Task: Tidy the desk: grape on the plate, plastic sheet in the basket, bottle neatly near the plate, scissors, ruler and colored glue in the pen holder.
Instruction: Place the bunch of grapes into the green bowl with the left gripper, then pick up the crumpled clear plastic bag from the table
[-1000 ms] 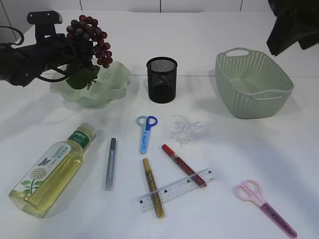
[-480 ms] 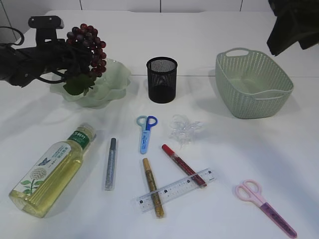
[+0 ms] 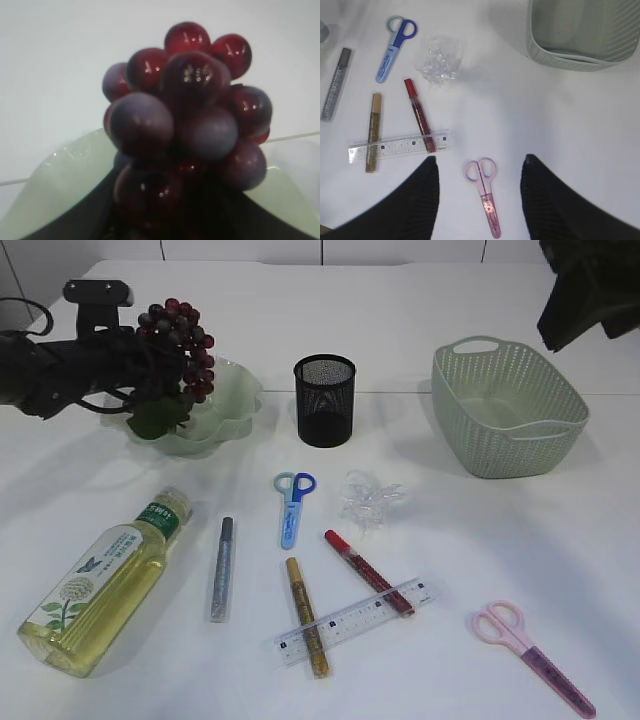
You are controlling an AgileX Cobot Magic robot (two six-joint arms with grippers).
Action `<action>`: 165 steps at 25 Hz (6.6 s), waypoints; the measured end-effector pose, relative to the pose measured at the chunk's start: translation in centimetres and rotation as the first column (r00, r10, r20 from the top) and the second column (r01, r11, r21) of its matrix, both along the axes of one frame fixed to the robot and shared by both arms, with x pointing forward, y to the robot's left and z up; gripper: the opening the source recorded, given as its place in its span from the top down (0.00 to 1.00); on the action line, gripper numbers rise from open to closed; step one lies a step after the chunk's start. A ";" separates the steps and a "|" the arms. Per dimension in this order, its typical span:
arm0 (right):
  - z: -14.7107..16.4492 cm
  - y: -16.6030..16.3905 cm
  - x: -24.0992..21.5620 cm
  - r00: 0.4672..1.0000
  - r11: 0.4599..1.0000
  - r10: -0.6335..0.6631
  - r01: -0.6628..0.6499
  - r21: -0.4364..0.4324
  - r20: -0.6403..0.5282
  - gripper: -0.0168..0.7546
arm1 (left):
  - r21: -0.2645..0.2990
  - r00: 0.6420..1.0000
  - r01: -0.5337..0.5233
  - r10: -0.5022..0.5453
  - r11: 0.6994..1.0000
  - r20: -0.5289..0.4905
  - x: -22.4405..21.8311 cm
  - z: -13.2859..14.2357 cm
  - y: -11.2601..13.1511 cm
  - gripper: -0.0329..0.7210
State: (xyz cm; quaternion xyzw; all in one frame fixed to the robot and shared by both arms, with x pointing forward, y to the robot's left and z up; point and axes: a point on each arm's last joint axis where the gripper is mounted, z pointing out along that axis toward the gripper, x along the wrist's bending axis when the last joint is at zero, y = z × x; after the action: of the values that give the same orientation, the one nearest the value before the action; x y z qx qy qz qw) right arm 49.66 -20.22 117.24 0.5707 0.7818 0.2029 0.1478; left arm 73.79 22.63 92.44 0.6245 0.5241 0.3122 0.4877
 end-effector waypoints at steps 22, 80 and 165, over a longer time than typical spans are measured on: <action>0.0 0.0 0.0 1.000 1.000 0.000 0.000 0.000 0.000 0.44 | 0.005 0.999 0.002 -0.001 1.000 -0.052 0.1 -2.9 0.0 0.34; -3.2 1.9 2.4 0.987 0.995 -0.039 0.052 0.081 -0.156 0.44 | 0.185 0.578 0.290 -0.018 0.939 -0.816 -18.5 15.3 -11.2 0.39; -21.9 9.6 18.4 0.914 0.978 -0.056 0.131 0.160 -0.402 0.40 | 0.096 0.708 0.285 -0.142 0.954 -0.692 -23.5 23.5 -8.8 0.39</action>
State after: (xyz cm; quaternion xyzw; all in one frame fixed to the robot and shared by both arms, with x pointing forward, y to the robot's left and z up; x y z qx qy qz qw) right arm 68.05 -10.62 95.38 0.6479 0.7451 0.1475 -0.0567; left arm 50.27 13.86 115.95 0.7962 0.5561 0.0542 0.2322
